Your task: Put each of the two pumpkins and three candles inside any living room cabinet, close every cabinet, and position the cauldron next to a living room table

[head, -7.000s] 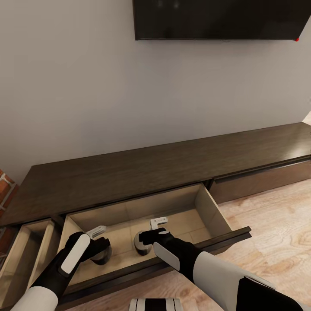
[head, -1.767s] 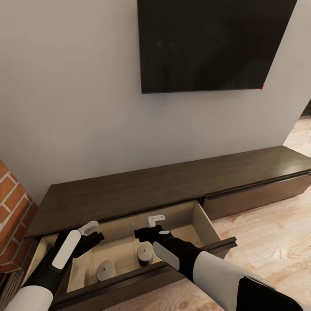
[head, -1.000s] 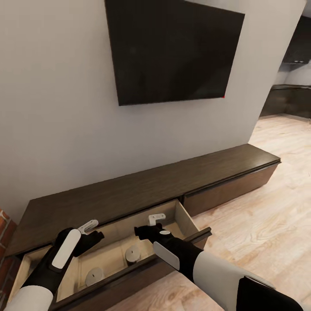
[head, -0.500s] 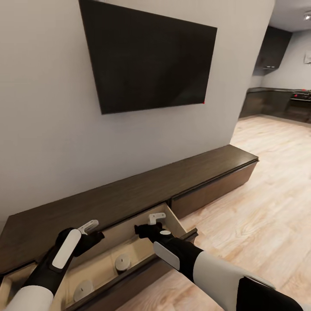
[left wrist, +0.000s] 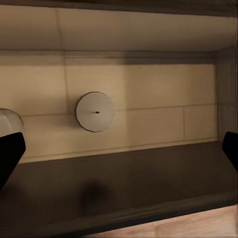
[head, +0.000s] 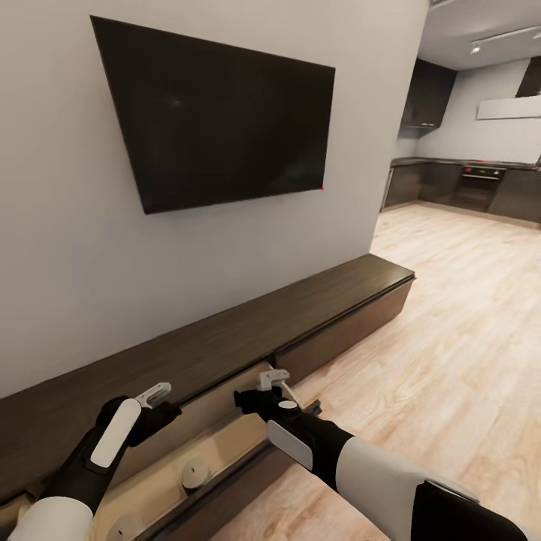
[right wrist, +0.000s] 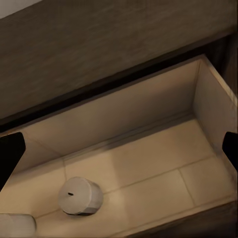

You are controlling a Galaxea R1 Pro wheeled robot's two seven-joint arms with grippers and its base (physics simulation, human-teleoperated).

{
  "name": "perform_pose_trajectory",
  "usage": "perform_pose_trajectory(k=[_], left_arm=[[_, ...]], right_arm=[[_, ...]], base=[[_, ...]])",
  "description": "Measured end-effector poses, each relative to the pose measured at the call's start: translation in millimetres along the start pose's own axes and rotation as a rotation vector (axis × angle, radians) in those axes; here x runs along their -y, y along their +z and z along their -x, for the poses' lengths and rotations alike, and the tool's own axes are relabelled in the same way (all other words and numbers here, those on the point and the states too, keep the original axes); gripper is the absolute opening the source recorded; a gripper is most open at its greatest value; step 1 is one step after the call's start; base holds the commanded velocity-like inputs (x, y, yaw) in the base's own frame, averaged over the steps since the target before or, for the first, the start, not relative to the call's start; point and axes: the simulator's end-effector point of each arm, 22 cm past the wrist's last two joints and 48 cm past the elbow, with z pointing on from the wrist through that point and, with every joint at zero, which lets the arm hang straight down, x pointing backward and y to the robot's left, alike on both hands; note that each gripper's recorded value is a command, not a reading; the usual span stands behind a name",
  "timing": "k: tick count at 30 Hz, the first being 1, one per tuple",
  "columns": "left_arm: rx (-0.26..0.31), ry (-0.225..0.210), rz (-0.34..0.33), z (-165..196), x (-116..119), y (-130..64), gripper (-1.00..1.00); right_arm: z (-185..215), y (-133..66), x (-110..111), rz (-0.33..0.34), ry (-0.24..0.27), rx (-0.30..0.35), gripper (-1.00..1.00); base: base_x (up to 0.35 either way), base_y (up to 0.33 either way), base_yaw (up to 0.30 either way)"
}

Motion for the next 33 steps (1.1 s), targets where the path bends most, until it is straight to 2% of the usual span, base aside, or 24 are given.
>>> perform_pose_trajectory(k=[6,22,29,33], left_arm=[[0.004,0.000,-0.001,2.4,0.7,-3.4,1.00],[0.004,0.000,-0.002,2.5,0.8,-3.4,1.00],[-0.002,0.000,0.002,0.6,-0.6,-0.8,1.00],[-0.007,0.000,0.005,-1.2,-1.8,1.8,1.00]], right_arm=[[5.9,-2.2,-1.7,0.002,0.001,0.014,1.00],[10.4,-2.1,-0.4,-0.001,0.011,0.034,1.00],[4.0,0.0,-6.9,0.037,0.089,0.010,1.00],[1.1,1.6,-10.3,0.057,0.106,0.003,1.00]], base=[[0.000,0.000,-0.135],[0.000,0.000,-0.001],[0.000,0.000,-0.001],[0.000,0.000,-0.047]])
